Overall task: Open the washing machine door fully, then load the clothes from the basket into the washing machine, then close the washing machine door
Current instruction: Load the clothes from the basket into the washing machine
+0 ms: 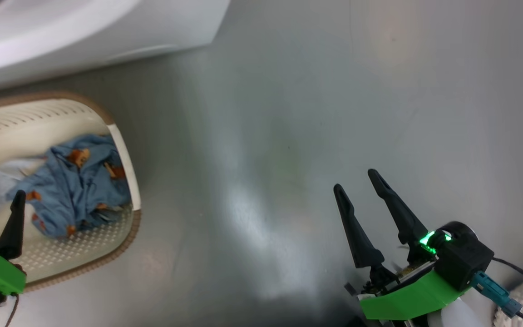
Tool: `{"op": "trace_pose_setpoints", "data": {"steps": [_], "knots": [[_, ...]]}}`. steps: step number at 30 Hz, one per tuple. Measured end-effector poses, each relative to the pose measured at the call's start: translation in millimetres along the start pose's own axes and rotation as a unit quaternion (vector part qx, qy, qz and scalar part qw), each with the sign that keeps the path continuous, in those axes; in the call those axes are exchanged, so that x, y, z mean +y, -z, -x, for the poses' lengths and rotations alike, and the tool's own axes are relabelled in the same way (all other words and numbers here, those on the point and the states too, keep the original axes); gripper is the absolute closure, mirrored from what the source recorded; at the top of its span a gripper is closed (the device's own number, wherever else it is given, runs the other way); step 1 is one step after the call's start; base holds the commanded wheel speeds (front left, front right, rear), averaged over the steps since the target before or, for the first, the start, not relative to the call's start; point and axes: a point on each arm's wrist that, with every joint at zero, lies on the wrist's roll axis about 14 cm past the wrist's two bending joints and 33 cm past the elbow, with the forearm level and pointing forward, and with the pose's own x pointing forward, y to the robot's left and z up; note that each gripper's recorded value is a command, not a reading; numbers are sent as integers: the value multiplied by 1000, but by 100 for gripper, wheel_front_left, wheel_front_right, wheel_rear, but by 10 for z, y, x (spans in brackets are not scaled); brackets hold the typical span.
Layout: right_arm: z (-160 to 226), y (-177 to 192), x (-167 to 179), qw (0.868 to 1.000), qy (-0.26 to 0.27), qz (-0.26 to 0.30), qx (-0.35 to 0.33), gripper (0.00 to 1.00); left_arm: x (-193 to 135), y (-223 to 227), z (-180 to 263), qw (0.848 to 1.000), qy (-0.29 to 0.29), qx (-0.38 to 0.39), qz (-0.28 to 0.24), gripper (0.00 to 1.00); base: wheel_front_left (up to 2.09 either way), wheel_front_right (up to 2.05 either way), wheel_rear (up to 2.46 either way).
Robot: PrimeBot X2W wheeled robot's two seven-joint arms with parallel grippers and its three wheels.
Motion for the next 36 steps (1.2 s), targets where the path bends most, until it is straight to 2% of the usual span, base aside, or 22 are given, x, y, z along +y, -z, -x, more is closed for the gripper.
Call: {"op": "trace_pose_setpoints", "data": {"steps": [8, 19, 29, 36], "knots": [[-79, 226, -94, 1000, 10, -3, 28, 0, 86, 587, -185, 995, 20, 98, -12, 0, 0, 0, 0], [-75, 468, -207, 998, 28, -11, 61, 0, 243, 1021, -422, 985, 24, 168, -15, 0, 0, 0, 0], [-42, 557, -242, 996, 36, -15, 75, 0, 265, 1120, -586, 982, 24, 186, 6, 0, 0, 0, 0], [-24, 622, -249, 995, 41, -24, 84, 0, 289, 1169, -705, 979, 33, 200, -3, 0, 0, 0, 0]]}}
